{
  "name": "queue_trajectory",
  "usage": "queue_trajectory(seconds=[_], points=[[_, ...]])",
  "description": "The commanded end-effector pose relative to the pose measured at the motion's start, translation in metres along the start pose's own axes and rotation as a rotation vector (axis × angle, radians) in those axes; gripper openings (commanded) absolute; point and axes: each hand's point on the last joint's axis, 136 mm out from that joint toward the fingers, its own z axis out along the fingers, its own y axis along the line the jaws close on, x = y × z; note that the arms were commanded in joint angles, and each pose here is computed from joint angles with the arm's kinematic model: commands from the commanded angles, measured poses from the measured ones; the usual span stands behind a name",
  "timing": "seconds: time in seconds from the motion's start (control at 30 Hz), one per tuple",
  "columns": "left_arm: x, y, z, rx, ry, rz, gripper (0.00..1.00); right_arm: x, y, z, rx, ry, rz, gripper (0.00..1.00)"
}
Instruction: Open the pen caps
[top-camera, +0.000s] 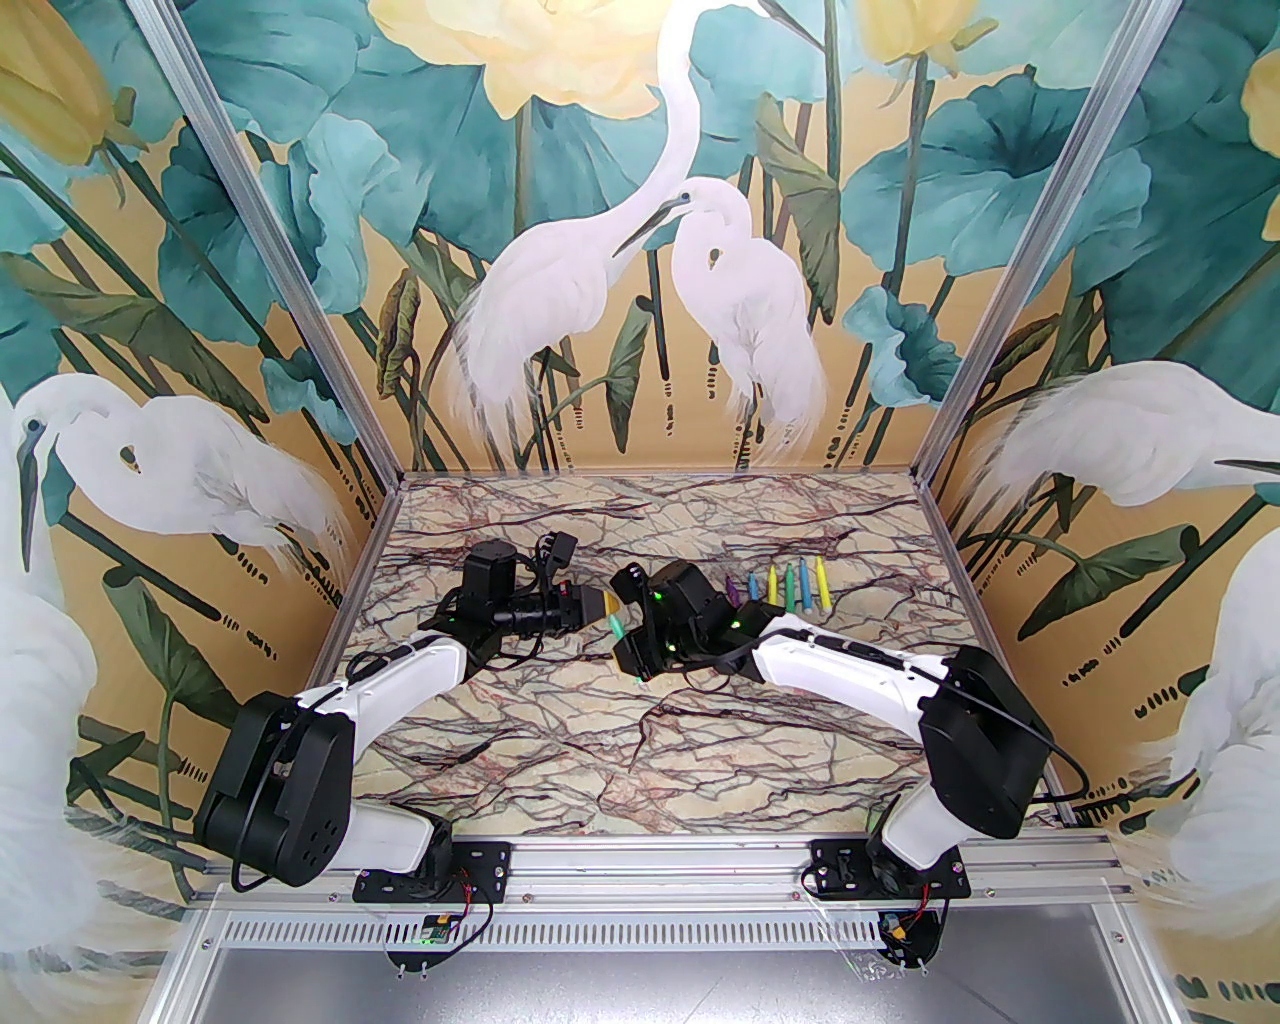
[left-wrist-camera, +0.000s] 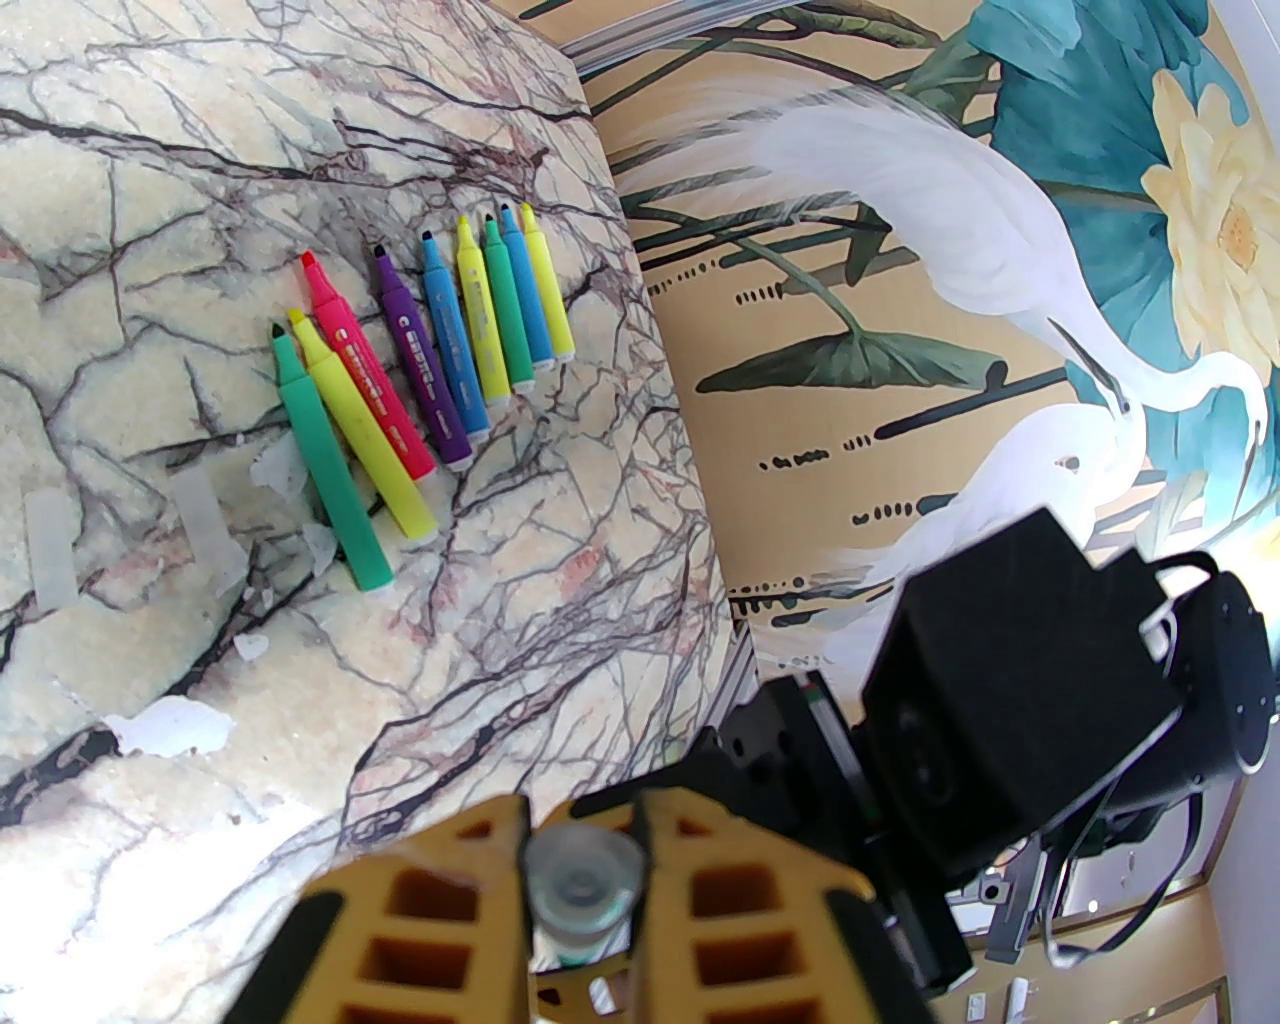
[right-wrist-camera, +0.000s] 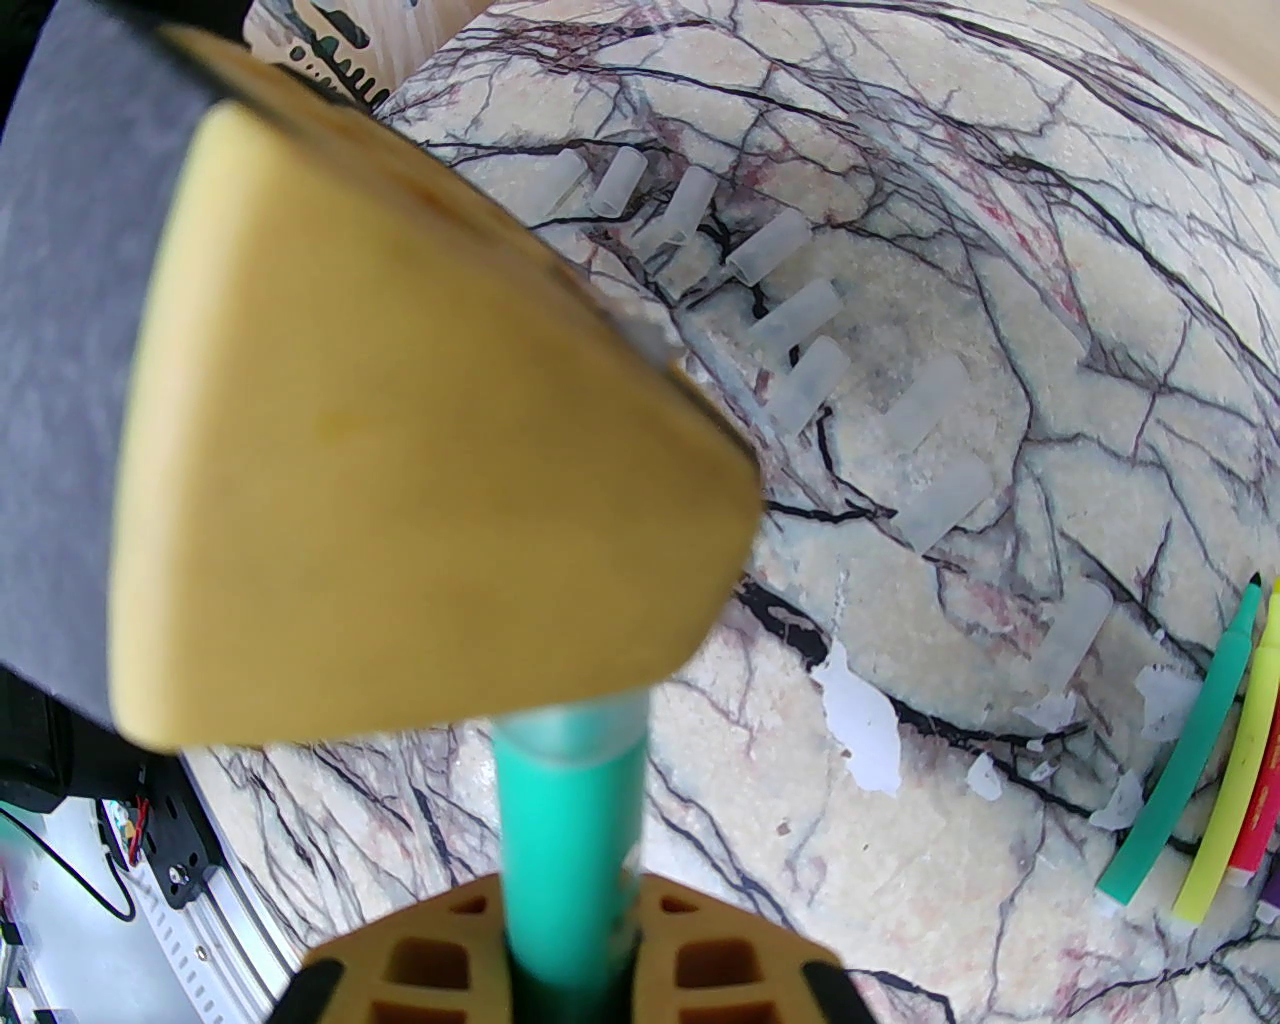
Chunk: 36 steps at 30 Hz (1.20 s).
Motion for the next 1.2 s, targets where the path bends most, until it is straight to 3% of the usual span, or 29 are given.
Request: queue_trajectory(seconds=[0.0, 0.13, 0.37, 1.17], points=[[-0.015, -0.015, -0.004, 0.004, -0.058, 0.040, 0.00, 0.013, -0.009, -0.001, 0.020, 0.040, 0.012, 0.07], [-0.022, -0.007, -0.006, -0.061, -0.086, 0.032, 0.00, 0.037, -0.015, -0.003, 0.030, 0.092, 0.002, 0.00], [-0.037, 0.008, -0.009, -0.175, -0.133, 0.001, 0.00, 0.070, -0.025, -0.008, 0.049, 0.137, 0.001, 0.00], [-0.064, 0.004, -0.007, -0.196, -0.162, -0.069, 0.00, 0.102, -0.041, -0.021, 0.102, 0.131, -0.055, 0.00]])
